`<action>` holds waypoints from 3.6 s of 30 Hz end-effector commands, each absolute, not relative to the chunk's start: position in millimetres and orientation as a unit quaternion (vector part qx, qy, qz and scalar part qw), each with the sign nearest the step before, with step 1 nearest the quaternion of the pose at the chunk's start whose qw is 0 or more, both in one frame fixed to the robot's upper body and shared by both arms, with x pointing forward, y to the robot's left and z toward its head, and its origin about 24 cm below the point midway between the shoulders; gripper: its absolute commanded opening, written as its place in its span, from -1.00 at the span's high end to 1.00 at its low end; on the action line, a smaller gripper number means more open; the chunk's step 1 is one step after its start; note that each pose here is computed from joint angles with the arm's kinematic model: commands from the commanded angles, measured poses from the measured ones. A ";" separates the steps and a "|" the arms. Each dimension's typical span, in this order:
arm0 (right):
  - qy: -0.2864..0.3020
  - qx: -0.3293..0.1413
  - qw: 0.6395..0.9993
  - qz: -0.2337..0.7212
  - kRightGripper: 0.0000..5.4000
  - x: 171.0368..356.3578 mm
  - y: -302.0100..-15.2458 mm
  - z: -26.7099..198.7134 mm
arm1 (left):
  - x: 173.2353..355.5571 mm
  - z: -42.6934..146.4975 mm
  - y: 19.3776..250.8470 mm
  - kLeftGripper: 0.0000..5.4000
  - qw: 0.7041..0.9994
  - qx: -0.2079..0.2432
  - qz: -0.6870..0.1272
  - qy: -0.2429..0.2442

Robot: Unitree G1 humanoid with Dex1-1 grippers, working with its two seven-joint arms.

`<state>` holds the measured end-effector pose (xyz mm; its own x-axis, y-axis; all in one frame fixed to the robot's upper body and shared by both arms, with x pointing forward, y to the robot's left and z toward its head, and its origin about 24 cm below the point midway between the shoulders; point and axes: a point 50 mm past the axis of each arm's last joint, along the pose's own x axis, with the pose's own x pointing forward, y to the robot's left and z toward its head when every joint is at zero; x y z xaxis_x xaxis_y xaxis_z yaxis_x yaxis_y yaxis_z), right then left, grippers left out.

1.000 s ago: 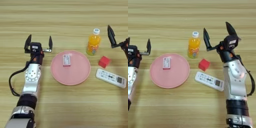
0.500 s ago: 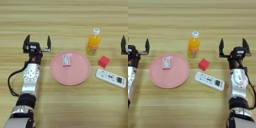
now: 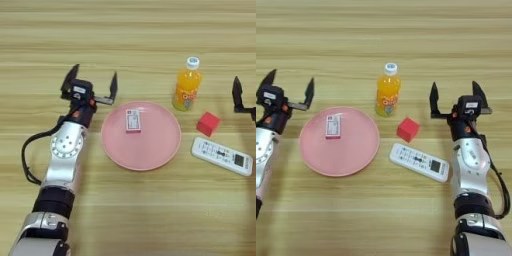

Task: Move the objects on the table

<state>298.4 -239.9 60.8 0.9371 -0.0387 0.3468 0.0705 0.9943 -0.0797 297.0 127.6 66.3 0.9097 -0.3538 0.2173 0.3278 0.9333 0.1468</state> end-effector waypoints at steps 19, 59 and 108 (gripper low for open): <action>-0.187 -0.038 0.981 -0.024 -1.00 303.2 -229.8 66.8 | 280.5 40.2 86.7 -1.00 0.939 0.007 -0.326 0.109; -0.187 -0.028 0.982 -0.024 -1.00 303.6 -225.1 67.2 | 283.5 13.9 93.1 -1.00 0.920 0.128 -0.336 0.153; -0.197 -0.011 0.980 -0.029 -1.00 300.8 -224.6 72.5 | 269.9 13.1 98.1 0.25 0.896 0.136 -0.393 0.156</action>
<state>301.8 -223.7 74.7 0.9161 -0.0428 0.3987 0.0550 0.9983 -0.0192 273.0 96.4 16.6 0.6567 -0.6619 -0.3614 0.7385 0.6614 0.1306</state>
